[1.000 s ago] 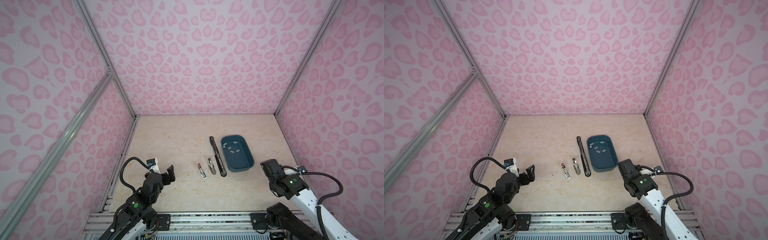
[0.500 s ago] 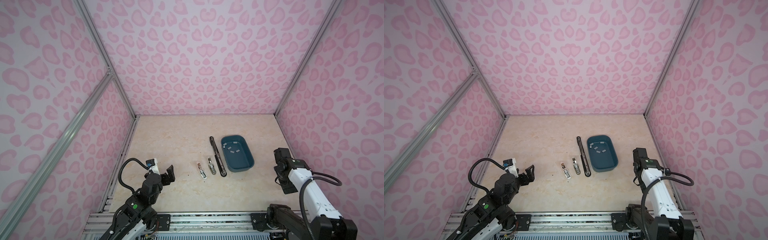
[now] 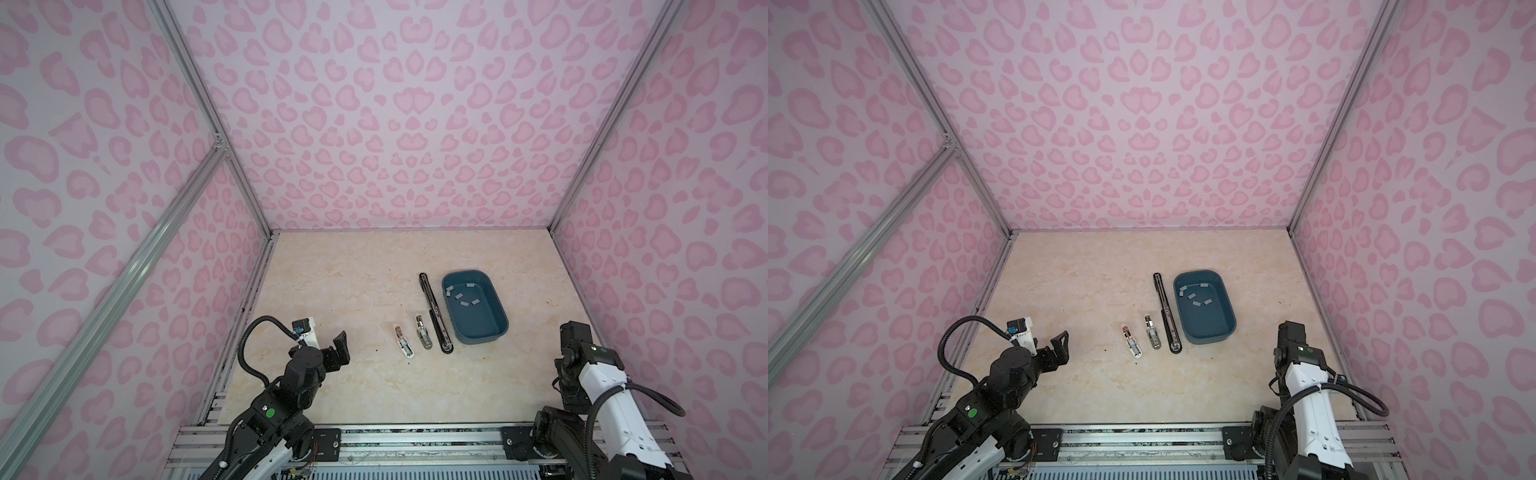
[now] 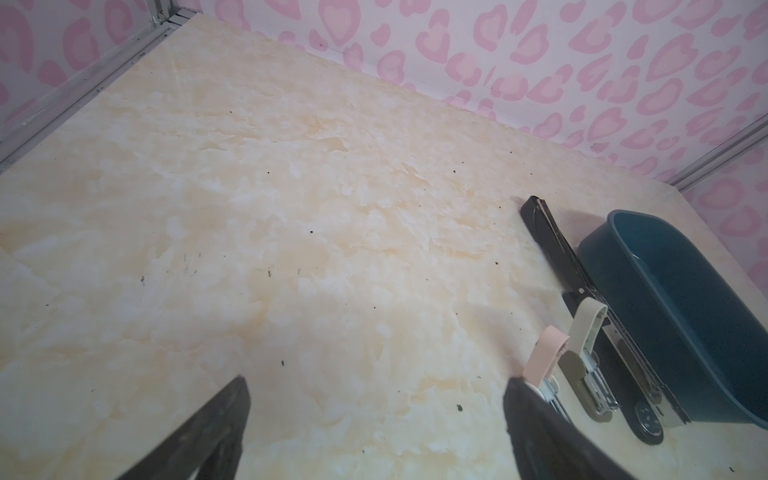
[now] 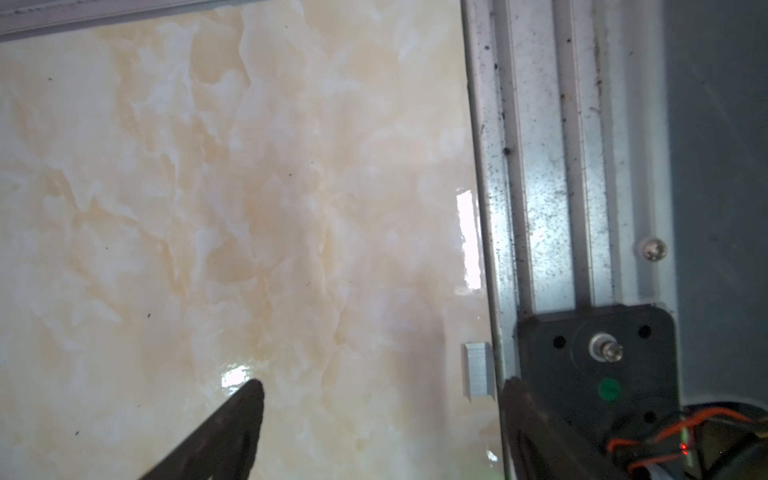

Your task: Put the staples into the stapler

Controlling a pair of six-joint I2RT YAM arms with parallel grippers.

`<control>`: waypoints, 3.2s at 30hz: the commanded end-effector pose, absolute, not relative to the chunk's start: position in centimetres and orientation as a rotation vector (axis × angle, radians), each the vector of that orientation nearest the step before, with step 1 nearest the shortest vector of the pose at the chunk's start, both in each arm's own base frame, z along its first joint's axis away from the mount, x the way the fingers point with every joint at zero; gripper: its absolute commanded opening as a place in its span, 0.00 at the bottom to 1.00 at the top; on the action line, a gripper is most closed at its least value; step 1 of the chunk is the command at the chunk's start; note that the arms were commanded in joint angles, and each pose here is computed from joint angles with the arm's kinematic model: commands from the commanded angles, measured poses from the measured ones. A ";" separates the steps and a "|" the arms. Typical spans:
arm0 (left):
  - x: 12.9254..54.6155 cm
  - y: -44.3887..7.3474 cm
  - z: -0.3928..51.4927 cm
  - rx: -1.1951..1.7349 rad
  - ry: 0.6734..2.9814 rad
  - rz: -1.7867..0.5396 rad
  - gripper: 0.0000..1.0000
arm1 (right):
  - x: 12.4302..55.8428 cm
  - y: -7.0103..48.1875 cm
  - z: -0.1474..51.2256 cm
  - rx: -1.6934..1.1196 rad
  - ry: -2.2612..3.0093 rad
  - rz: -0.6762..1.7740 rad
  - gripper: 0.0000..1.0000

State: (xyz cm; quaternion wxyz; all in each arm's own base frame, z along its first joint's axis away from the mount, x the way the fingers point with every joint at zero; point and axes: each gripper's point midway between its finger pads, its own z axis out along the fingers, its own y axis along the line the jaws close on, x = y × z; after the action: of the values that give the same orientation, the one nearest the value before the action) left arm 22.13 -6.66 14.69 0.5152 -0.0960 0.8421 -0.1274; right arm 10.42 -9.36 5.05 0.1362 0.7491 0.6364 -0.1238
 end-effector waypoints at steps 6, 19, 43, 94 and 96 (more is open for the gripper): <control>22.2 -6.7 14.8 -0.237 2.017 -0.313 0.96 | 10.2 -8.9 3.5 2.177 1.832 -0.283 0.91; 22.2 -6.7 14.8 -0.236 2.017 -0.313 0.96 | 9.6 -9.0 3.2 2.167 1.790 -0.277 0.91; 22.2 -6.7 14.8 -0.237 2.016 -0.314 0.96 | 11.8 -7.7 0.2 2.123 1.787 -0.035 0.92; 22.0 -6.6 14.9 -0.242 2.008 -0.321 0.96 | 19.1 0.7 5.6 0.890 2.431 -0.002 0.78; 22.0 -6.6 14.9 -0.242 2.008 -0.321 0.96 | 18.8 1.1 4.9 0.873 2.455 0.037 0.75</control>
State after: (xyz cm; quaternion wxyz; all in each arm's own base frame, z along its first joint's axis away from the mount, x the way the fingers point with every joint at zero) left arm 22.00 -6.59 14.92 0.5202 -0.0974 0.8382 -0.1321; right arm 18.87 -0.11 5.64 0.2791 0.3646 0.8883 -0.0150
